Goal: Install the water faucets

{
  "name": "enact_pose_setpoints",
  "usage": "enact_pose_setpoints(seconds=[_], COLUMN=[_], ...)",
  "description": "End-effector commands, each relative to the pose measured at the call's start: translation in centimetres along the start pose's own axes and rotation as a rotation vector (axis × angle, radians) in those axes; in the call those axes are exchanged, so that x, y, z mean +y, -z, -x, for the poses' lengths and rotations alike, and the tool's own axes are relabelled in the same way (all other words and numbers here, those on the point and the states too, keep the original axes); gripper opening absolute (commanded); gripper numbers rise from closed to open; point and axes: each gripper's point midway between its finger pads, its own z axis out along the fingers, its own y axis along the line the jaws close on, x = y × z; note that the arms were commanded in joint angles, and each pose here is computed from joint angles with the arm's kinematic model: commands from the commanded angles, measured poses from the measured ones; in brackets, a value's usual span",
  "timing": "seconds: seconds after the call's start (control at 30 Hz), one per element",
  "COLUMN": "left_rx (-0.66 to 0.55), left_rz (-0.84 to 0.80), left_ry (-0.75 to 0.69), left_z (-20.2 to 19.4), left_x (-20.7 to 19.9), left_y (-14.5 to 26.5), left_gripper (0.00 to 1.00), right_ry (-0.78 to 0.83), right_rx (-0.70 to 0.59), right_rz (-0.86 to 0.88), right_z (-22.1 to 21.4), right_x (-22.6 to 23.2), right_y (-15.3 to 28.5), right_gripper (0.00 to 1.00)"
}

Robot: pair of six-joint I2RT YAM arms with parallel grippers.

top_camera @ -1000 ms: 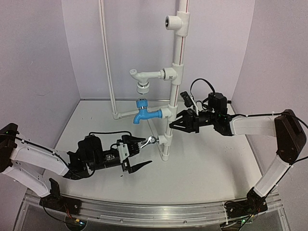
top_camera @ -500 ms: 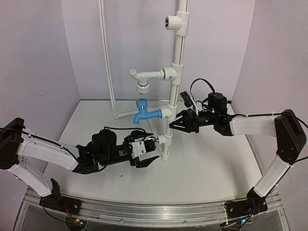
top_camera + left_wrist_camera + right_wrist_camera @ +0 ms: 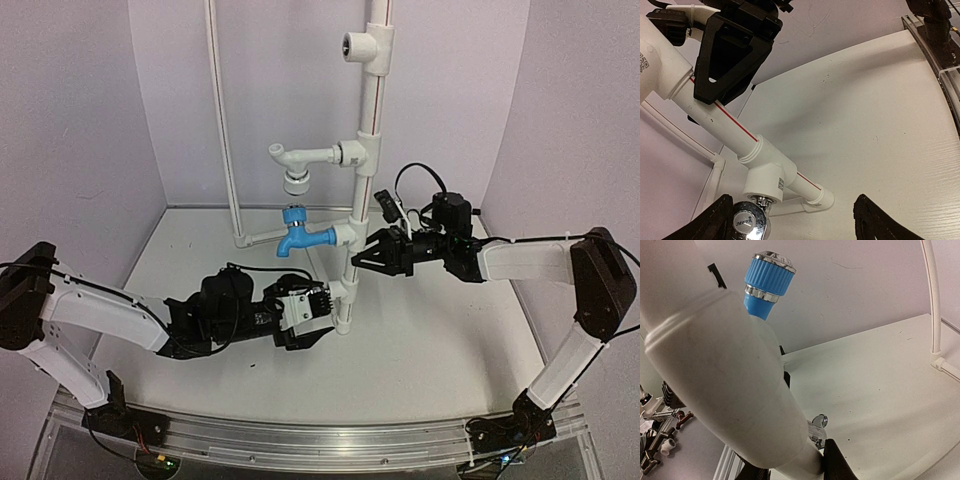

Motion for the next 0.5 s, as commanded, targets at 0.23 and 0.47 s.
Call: enact_pose_setpoints(seconds=[0.23,0.47], left_rx=[0.001,-0.012], left_rz=[0.158,0.137], left_ry=[0.015,0.022], left_z=[0.7,0.9], left_x=[3.0,2.7], left_y=[-0.6,-0.2], left_gripper=[0.86,0.85], right_ry=[-0.282,-0.283], right_rx=[0.033,0.035], right_rz=[-0.021,-0.021], right_z=[-0.8,-0.9], right_x=[-0.8,-0.8], right_y=[-0.2,-0.2], right_gripper=[0.00,0.00])
